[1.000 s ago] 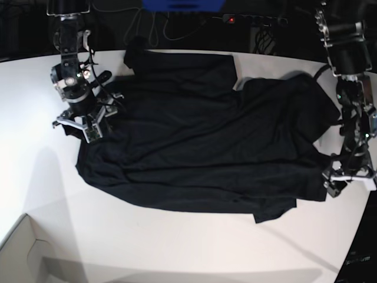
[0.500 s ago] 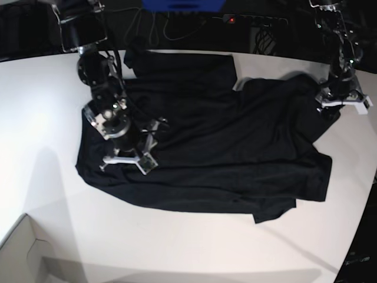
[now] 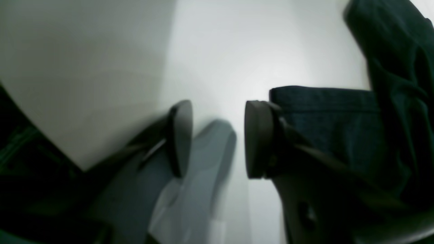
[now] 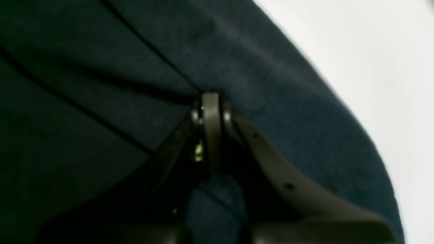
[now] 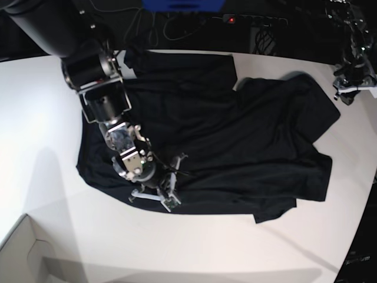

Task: Layout the t-shirt on the table in an organized manner, then fold the t-shirt properly
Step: 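Grasp the shirt body with the right gripper and pull it toward the left gripper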

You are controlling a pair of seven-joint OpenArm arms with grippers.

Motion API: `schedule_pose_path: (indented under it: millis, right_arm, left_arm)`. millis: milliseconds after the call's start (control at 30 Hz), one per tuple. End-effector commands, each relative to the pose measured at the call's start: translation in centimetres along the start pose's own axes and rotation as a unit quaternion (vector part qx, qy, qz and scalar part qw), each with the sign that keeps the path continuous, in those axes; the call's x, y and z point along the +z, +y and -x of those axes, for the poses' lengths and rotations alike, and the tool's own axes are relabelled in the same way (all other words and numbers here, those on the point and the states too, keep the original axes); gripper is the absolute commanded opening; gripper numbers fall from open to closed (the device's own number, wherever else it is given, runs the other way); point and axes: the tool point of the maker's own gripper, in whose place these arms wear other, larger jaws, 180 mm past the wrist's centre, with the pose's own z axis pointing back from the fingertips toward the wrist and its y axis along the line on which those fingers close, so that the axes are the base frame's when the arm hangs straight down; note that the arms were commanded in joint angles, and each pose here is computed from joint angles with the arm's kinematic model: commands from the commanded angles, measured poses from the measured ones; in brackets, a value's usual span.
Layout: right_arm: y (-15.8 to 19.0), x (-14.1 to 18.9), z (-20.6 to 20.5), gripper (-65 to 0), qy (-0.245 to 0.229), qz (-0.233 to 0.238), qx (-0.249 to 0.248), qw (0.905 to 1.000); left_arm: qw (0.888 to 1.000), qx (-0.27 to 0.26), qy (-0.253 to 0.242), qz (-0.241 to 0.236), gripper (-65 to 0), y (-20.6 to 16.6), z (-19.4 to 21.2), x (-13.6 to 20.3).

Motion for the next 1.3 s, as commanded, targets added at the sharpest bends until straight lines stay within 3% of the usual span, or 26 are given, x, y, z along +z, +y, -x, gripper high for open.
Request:
schedule_pose_path:
  millis: [0,67,167,233,333,433,700,933,1100,1267]
  right_arm:
    - [-1.2,-0.2,-0.1,-65.0,0.010,0.007,0.006,0.9999]
    - [-2.1,-0.5,0.7,-65.0,0.009,0.014,-0.001,0.9999]
    - [-6.6,0.3,1.1,-65.0,-0.010,0.098,-0.034,0.9946]
    - [-9.7,1.2,1.1,-65.0,-0.025,0.168,-0.058,0.9838]
    - [-14.3,3.4,2.0,-65.0,-0.033,0.266,-0.092,0.9590]
    - [-16.5,4.8,2.4,-65.0,-0.040,0.320,-0.110,0.9403]
    - [-16.7,5.0,2.5,-65.0,-0.054,0.325,-0.112,0.9375]
    - [-15.9,4.9,3.4,-65.0,-0.046,0.320,-0.113,0.9395]
    - [-16.0,4.9,3.5,-65.0,-0.044,0.320,-0.113,0.9394]
    - [-17.1,5.5,3.8,-65.0,-0.043,0.329,-0.106,0.9374]
  left_arm:
    - [1.000,-0.001,0.023,-0.010,-39.8,0.5,0.8,0.2]
    - [1.000,-0.009,0.019,-0.006,-39.8,0.4,0.5,0.7]
    - [1.000,-0.018,-0.008,0.021,-39.8,-1.6,-1.5,1.7]
    - [0.998,-0.007,-0.027,0.050,-39.8,-3.5,-2.9,2.5]
    - [0.996,0.015,-0.043,0.082,-39.8,-5.7,-4.1,2.9]
    - [0.992,0.019,-0.035,0.123,-39.8,-9.5,-3.6,2.2]
    - [0.981,0.008,0.029,0.192,-40.1,-17.3,0.7,-0.9]
    - [0.971,-0.009,0.042,0.237,-43.2,-22.3,1.4,-1.3]
    - [0.976,-0.006,0.081,0.204,-65.0,-21.0,3.9,-3.7]
    - [0.982,-0.011,0.108,0.152,-65.0,-16.8,5.4,-5.4]
